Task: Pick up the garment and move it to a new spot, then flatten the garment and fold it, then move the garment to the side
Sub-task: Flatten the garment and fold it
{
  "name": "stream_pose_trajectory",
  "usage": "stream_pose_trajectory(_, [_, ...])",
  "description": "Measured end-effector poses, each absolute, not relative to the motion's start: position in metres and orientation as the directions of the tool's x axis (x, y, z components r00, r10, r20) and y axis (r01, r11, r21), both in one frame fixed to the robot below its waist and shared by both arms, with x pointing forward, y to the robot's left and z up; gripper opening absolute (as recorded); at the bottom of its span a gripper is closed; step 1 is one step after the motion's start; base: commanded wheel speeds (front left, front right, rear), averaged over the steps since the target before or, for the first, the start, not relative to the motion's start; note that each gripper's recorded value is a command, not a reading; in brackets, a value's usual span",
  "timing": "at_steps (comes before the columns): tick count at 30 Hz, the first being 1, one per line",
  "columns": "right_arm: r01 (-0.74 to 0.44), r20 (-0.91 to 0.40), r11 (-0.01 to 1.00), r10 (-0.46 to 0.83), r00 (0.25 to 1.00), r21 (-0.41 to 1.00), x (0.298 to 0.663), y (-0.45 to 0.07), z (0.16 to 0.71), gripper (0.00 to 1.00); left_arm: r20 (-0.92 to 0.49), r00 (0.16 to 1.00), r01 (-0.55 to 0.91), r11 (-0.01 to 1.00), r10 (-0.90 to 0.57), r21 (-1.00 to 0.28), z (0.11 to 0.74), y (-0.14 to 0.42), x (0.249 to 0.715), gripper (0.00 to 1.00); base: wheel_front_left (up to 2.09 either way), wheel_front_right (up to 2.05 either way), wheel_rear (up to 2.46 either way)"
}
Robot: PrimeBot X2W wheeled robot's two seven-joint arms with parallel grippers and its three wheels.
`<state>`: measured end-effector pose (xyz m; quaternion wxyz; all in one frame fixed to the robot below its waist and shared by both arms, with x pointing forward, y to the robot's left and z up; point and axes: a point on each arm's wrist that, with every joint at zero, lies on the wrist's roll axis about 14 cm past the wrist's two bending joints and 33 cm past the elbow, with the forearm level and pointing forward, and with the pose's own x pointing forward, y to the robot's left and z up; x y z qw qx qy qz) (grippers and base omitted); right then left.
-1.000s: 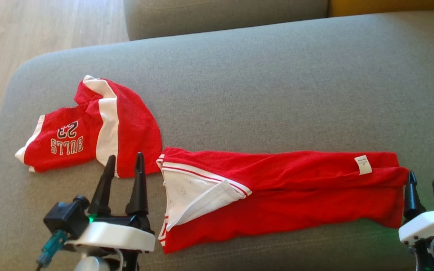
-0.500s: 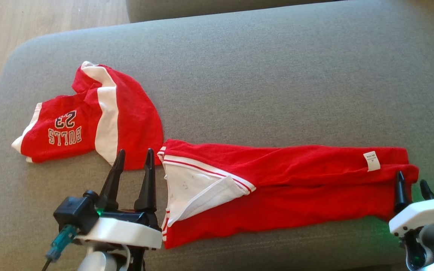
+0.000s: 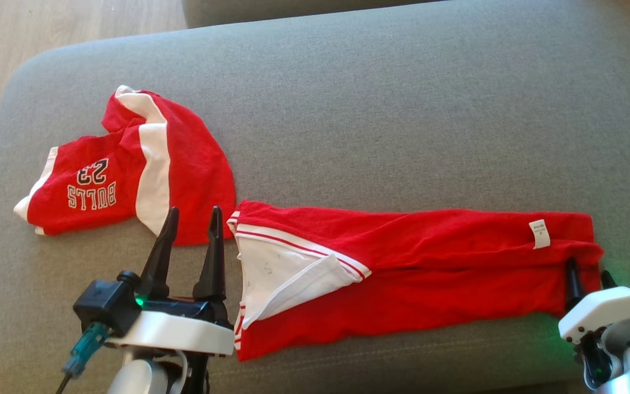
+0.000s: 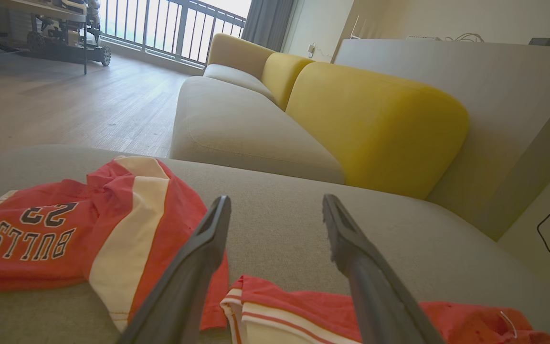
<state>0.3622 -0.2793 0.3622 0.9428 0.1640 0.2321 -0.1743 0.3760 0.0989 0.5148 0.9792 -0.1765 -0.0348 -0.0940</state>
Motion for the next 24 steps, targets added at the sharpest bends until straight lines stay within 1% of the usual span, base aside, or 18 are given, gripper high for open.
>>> stream_pose_trajectory(9, [0.405, -0.509, 0.878, -0.235, 0.828, 0.254, 0.367, -0.273, 0.359, 1.00, 0.104, 0.979, 0.200, 0.924, -0.175, -0.325, 0.515, 0.099, 0.378, 1.00, 0.00, 0.00, 0.00])
stream_pose_trajectory(10, [0.402, -0.510, 0.879, -0.229, 0.829, 0.258, 0.368, -0.272, 0.359, 0.85, 0.105, 0.979, 0.199, 0.925, -0.174, -0.324, 0.515, 0.099, 0.378, 1.00, 0.00, 0.00, 0.00])
stream_pose_trajectory(11, [0.398, -0.513, 0.879, -0.223, 0.829, 0.261, 0.368, -0.270, 0.359, 0.43, 0.107, 0.979, 0.199, 0.925, -0.174, -0.324, 0.516, 0.099, 0.378, 1.00, 0.00, 0.00, 0.00])
stream_pose_trajectory(12, [0.401, -0.518, 0.875, -0.218, 0.827, 0.271, 0.368, -0.269, 0.358, 0.03, 0.108, 0.979, 0.200, 0.925, -0.173, -0.324, 0.516, 0.099, 0.379, 1.00, 0.00, 0.00, 0.00])
stream_pose_trajectory(13, [0.405, -0.524, 0.869, -0.213, 0.825, 0.284, 0.368, -0.268, 0.357, 0.00, 0.110, 0.979, 0.200, 0.925, -0.174, -0.324, 0.517, 0.099, 0.379, 1.00, 0.00, 0.00, 0.00])
stream_pose_trajectory(18, [0.390, -0.522, 0.869, -0.191, 0.831, 0.304, 0.371, -0.262, 0.359, 0.00, 0.121, 0.978, 0.198, 0.926, -0.167, -0.321, 0.521, 0.101, 0.378, 1.00, 0.00, 0.00, 0.00])
stream_pose_trajectory(24, [0.390, -0.500, 0.875, -0.211, 0.840, 0.285, 0.371, -0.276, 0.368, 0.00, 0.140, 0.978, 0.194, 0.928, -0.157, -0.317, 0.527, 0.105, 0.376, 1.00, 0.00, 0.00, 0.00])
